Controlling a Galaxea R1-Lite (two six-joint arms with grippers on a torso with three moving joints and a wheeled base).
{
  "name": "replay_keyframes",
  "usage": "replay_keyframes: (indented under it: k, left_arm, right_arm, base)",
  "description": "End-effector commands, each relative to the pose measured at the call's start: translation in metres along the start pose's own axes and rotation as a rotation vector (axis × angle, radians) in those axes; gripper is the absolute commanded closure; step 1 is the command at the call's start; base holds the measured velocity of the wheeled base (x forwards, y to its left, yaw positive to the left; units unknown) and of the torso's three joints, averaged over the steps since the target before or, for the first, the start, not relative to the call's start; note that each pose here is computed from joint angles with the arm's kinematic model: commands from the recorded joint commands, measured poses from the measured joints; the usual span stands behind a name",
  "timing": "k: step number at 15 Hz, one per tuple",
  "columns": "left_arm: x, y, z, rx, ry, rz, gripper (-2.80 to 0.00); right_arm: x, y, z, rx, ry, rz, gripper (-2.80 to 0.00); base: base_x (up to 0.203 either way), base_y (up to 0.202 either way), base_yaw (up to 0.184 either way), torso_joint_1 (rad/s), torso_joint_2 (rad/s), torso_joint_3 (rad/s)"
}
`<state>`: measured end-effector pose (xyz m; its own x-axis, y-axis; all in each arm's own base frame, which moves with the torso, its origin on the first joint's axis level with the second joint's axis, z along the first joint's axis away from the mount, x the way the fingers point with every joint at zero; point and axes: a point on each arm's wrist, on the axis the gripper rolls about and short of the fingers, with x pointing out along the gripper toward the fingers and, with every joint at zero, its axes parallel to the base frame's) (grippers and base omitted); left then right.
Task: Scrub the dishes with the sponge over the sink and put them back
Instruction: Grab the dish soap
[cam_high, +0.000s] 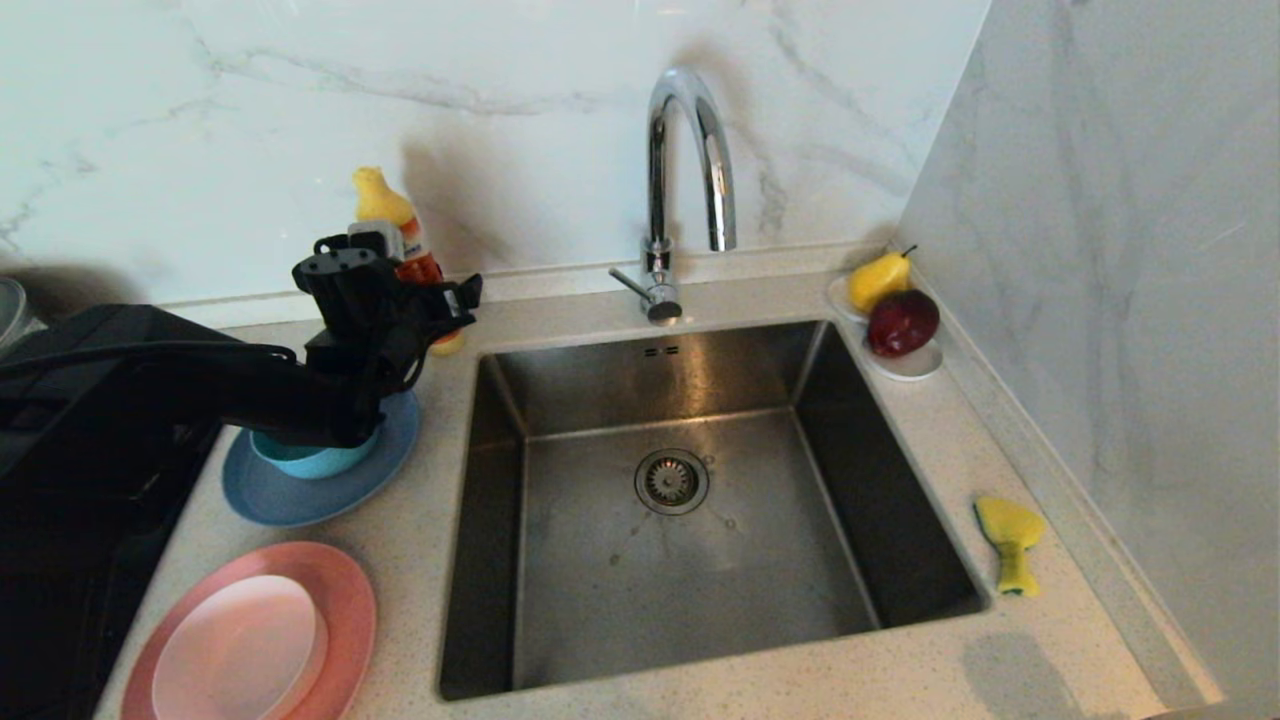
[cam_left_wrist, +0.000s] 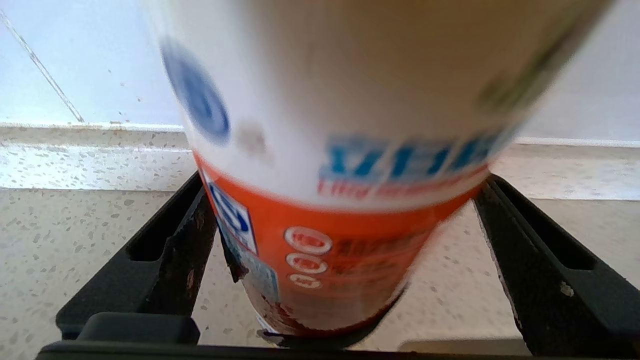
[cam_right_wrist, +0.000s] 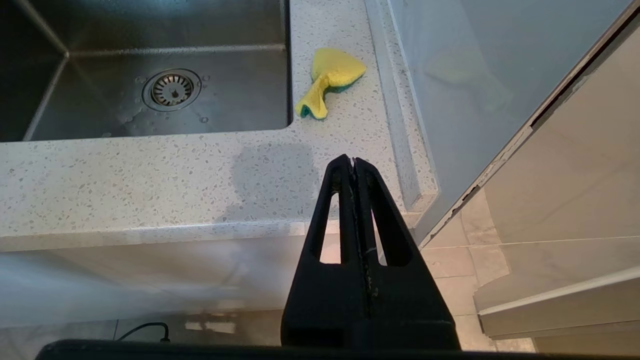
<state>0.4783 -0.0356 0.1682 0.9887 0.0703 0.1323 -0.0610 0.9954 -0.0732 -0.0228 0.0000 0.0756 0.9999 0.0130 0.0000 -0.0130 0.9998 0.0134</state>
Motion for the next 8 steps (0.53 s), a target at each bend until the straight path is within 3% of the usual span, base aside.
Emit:
replay_keyframes:
  k: [1,7,8]
  left_arm:
    - [0.005,-0.001,-0.005,-0.001,-0.006,0.002,-2.8]
    - [0.014,-0.002,-0.006,0.006,0.006,0.015,-2.8]
    - [0.015,-0.002,-0.006,0.006,-0.001,0.024,-2.12]
  right_arm:
    - [0.0,0.0,0.0,0.0,0.0,0.001,0.0]
    - [0.0,0.0,0.0,0.0,0.0,0.001,0.0]
    - [0.0,0.0,0.0,0.0,0.0,0.001,0.0]
  base:
    - [0.0,0.0,0.0,0.0,0.0,0.0]
    - [0.0,0.0,0.0,0.0,0.0,0.0]
    - [0.0,0.0,0.0,0.0,0.0,0.0]
